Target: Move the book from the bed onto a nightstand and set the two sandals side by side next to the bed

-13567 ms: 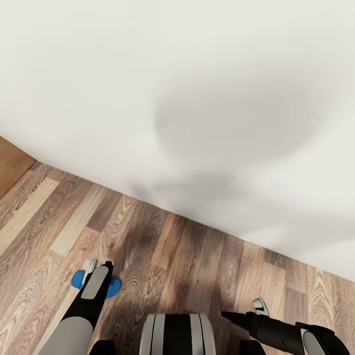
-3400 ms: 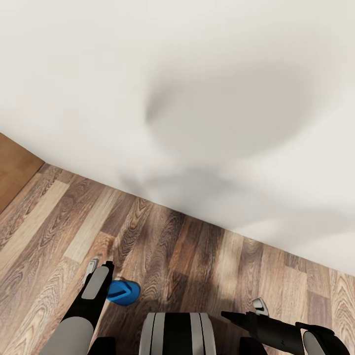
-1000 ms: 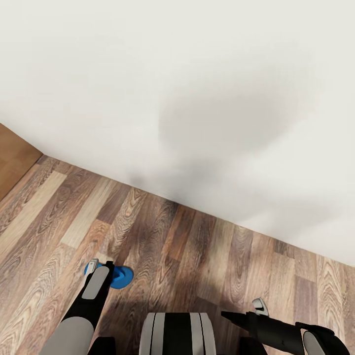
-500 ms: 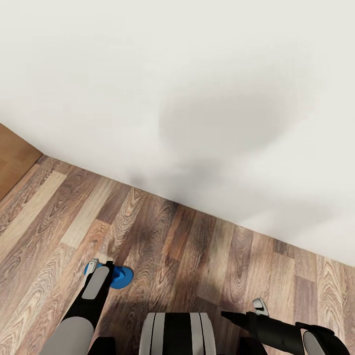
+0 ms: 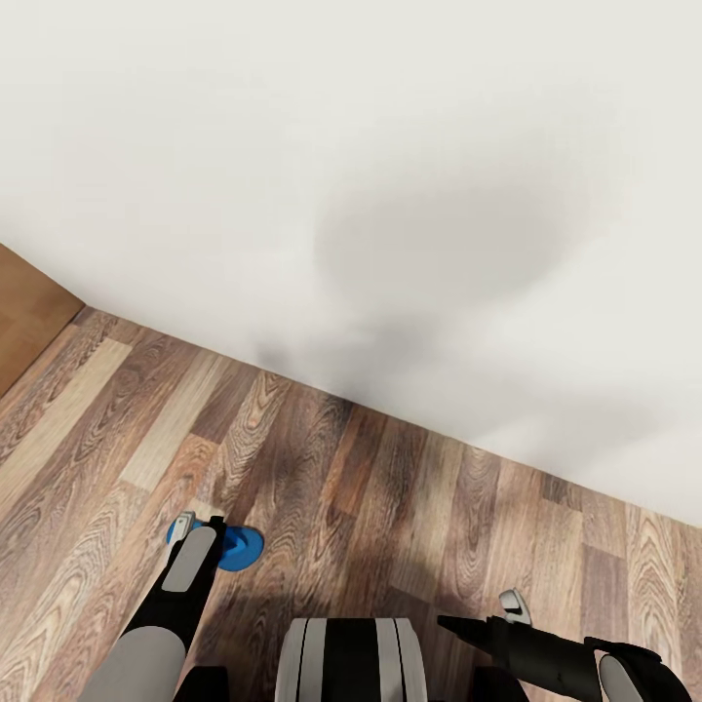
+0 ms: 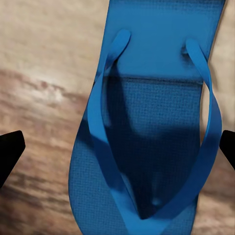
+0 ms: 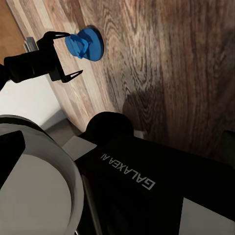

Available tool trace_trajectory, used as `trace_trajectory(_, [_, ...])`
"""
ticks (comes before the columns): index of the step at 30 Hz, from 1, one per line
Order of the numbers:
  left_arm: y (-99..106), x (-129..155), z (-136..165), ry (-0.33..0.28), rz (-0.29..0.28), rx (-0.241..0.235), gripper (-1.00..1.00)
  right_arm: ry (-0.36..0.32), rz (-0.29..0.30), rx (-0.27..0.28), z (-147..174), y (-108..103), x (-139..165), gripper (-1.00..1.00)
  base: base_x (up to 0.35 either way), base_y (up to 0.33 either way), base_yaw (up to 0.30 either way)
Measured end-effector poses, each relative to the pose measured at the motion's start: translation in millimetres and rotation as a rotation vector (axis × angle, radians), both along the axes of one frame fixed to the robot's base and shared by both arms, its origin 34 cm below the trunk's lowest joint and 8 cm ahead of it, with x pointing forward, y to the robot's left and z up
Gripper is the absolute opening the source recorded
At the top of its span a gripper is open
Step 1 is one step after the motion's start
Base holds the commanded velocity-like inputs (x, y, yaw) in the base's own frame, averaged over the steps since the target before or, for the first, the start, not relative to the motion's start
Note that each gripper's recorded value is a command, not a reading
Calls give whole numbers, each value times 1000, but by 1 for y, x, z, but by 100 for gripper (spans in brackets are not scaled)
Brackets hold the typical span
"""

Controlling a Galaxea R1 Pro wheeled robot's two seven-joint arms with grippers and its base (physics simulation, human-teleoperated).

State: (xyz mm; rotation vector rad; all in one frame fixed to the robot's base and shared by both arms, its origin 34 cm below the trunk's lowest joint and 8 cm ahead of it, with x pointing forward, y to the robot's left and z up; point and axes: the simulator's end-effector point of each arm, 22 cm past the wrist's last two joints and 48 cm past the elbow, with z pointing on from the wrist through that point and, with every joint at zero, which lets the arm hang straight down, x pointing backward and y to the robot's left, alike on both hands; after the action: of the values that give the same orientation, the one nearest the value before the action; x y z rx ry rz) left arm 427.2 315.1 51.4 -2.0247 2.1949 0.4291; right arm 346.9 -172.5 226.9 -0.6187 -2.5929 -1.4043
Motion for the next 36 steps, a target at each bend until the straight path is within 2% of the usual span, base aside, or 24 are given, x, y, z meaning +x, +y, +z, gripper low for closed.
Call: trace_trajectory(36, [-1,-1,-1,3,0,-2,100,0,0,0,0,0,0,100,0,0,0])
